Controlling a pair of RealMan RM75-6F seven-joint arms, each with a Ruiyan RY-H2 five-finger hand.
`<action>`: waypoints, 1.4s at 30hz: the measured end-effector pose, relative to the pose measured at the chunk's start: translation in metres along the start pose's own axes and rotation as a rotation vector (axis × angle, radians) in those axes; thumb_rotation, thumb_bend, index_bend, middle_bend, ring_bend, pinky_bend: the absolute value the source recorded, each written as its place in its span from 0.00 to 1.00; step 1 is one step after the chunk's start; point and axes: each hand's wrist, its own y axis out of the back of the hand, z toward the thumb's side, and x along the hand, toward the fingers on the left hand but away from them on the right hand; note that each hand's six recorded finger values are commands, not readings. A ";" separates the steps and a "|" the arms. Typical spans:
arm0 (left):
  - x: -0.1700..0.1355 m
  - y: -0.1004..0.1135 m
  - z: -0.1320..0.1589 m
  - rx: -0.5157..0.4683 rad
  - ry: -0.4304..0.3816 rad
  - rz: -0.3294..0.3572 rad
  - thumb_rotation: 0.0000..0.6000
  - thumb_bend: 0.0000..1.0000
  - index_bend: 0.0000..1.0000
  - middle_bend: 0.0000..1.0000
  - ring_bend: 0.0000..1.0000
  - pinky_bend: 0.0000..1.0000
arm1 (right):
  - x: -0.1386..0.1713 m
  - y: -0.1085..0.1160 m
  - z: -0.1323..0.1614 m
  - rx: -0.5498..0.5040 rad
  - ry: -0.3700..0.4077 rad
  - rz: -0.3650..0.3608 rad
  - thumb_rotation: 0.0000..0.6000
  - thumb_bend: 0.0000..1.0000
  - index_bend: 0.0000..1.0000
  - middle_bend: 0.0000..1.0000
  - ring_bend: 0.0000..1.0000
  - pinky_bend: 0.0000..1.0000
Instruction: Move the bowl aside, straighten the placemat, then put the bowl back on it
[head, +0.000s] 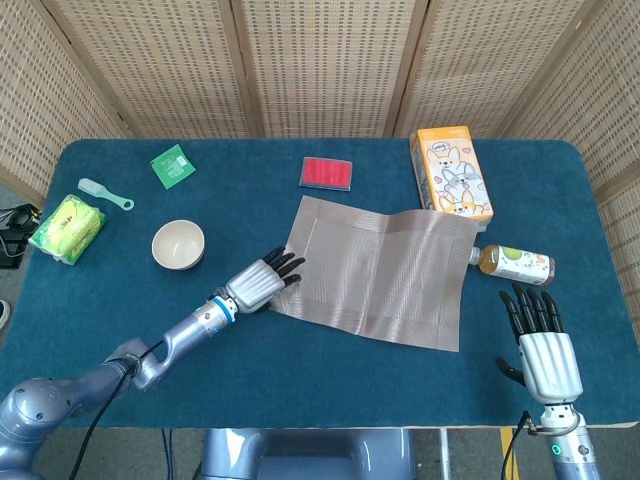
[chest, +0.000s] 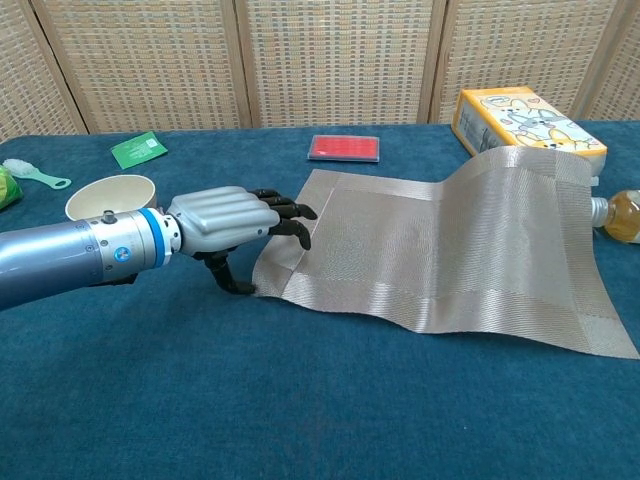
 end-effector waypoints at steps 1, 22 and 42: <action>0.001 0.001 0.001 -0.001 -0.001 0.001 1.00 0.32 0.21 0.00 0.00 0.00 | 0.000 0.000 0.000 -0.001 0.001 0.000 1.00 0.00 0.00 0.00 0.00 0.00; 0.020 0.010 0.015 -0.011 0.007 0.020 1.00 0.40 0.40 0.00 0.00 0.00 | 0.001 0.003 0.001 -0.015 0.006 0.005 1.00 0.00 0.00 0.00 0.00 0.00; 0.015 0.018 0.017 -0.039 0.021 0.101 1.00 0.45 0.79 0.00 0.00 0.00 | 0.003 0.008 0.002 -0.033 0.018 -0.002 1.00 0.00 0.00 0.00 0.00 0.00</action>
